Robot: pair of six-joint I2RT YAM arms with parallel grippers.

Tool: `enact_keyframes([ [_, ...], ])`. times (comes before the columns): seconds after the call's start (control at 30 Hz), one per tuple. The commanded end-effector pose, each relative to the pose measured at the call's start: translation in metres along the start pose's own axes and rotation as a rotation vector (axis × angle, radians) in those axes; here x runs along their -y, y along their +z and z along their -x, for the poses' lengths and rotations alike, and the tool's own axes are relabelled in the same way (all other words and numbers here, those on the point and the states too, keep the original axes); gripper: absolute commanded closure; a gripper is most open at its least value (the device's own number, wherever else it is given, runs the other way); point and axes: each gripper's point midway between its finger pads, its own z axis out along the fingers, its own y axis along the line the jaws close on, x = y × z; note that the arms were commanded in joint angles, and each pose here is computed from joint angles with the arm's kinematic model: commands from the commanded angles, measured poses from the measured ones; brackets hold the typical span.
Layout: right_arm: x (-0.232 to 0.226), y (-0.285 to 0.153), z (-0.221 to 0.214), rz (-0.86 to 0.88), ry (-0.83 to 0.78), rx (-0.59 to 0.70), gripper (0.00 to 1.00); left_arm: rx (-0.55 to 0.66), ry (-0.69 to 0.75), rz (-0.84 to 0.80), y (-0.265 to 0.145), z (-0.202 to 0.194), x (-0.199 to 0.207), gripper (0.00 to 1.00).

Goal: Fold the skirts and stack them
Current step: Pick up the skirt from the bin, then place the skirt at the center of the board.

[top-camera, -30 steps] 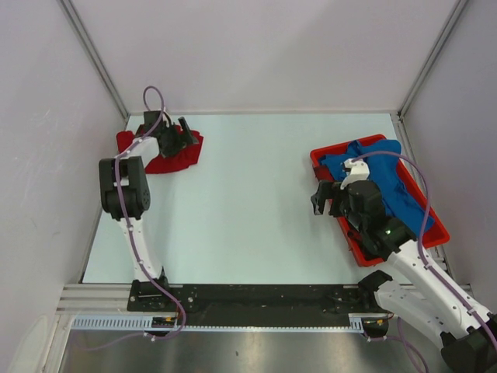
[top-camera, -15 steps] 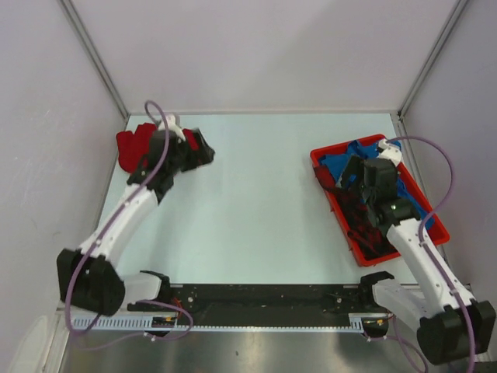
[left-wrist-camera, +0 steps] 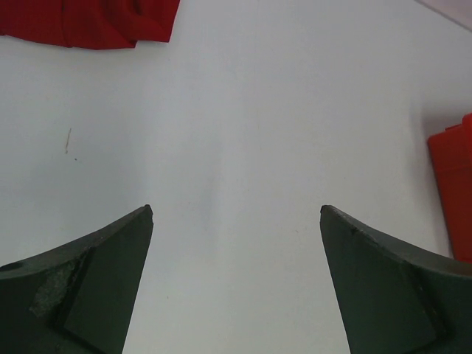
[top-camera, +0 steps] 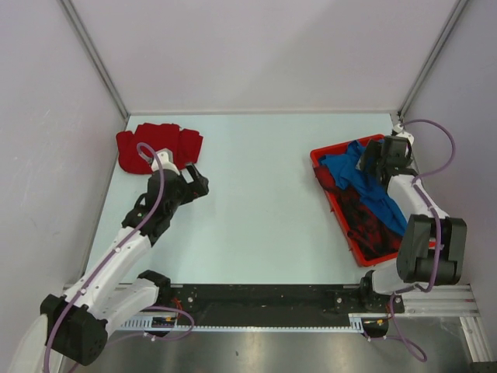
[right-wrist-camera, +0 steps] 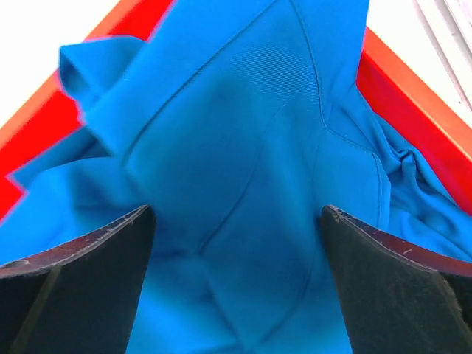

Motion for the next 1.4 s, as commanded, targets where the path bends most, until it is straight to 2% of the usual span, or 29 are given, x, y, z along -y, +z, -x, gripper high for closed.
enact_keyframes([
  [0.0, 0.004, 0.02, 0.021, -0.036, -0.063, 0.056, 0.06, 0.07, -0.012, 0.037, -0.003, 0.021, -0.002, 0.0],
  [0.07, 0.005, 0.025, 0.022, -0.042, -0.062, 0.057, 0.25, 0.069, -0.004, 0.042, -0.003, 0.021, -0.003, 0.0],
  [0.1, 0.004, 0.025, 0.024, -0.038, -0.062, 0.059, 0.58, 0.069, 0.003, 0.053, -0.004, 0.021, -0.005, 0.0],
  [0.13, 0.003, 0.022, 0.03, -0.039, -0.05, 0.075, 0.73, 0.071, 0.012, 0.063, -0.004, 0.021, -0.008, 0.0],
  [0.2, 0.006, 0.014, 0.043, -0.064, -0.03, 0.115, 0.97, 0.088, 0.016, 0.121, -0.006, 0.023, -0.019, 0.0],
  [0.27, 0.004, -0.01, 0.068, -0.053, -0.003, 0.197, 1.0, 0.097, 0.016, 0.148, -0.007, 0.024, -0.025, 0.0],
  [0.43, -0.004, -0.09, 0.135, 0.023, 0.064, 0.455, 1.0, 0.111, 0.01, 0.134, -0.011, 0.025, -0.024, 0.0],
  [0.57, -0.023, -0.186, 0.192, 0.204, 0.145, 0.709, 1.0, 0.103, 0.008, 0.121, -0.01, 0.024, -0.021, 0.0],
  [0.7, -0.058, -0.253, 0.227, 0.416, 0.131, 0.823, 1.0, 0.097, 0.008, 0.128, -0.007, 0.023, -0.022, 0.0],
  [0.8, -0.099, -0.285, 0.234, 0.6, 0.061, 0.814, 1.0, 0.098, 0.005, 0.131, -0.005, 0.023, -0.022, 0.0],
  [0.93, -0.158, -0.306, 0.214, 0.797, -0.069, 0.734, 1.0, 0.097, -0.004, 0.144, -0.003, 0.023, -0.023, 0.0],
  [1.07, -0.226, -0.325, 0.166, 0.979, -0.252, 0.652, 1.0, 0.081, 0.007, 0.188, 0.001, 0.019, -0.03, 0.01],
  [1.2, -0.273, -0.335, 0.116, 1.127, -0.438, 0.576, 1.0, 0.068, 0.007, 0.21, 0.003, 0.019, -0.032, 0.0],
  [1.37, -0.306, -0.311, 0.036, 1.237, -0.671, 0.373, 1.0, 0.06, 0.014, 0.203, 0.002, 0.021, -0.029, 0.0],
])
